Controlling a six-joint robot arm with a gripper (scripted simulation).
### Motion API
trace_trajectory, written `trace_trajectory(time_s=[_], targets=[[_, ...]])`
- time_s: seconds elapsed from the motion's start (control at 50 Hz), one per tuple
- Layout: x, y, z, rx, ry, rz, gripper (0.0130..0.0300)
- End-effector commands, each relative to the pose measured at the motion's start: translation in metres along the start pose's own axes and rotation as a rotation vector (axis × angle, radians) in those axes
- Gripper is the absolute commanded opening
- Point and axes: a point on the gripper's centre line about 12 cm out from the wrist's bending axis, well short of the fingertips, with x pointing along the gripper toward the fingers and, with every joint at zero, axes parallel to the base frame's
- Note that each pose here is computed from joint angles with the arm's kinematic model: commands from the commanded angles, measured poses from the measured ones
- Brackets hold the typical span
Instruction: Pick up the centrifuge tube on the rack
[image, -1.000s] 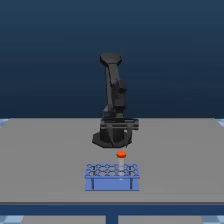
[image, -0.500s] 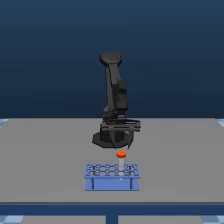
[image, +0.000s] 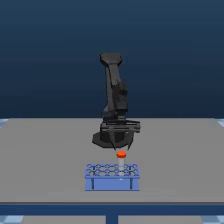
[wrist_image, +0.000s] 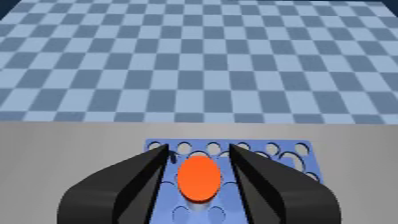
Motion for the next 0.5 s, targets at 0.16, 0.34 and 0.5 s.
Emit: trace_trajectory(time_s=[0.16, 0.34, 0.5], targets=[[0.0028, 0.0000, -0.0036, 0.009, 0.000, -0.002, 0.0300], [0.0044, -0.0001, -0.0068, 0.009, -0.001, -0.002, 0.0300], [0.0070, 0.0000, -0.0111, 0.009, -0.001, -0.002, 0.0300]])
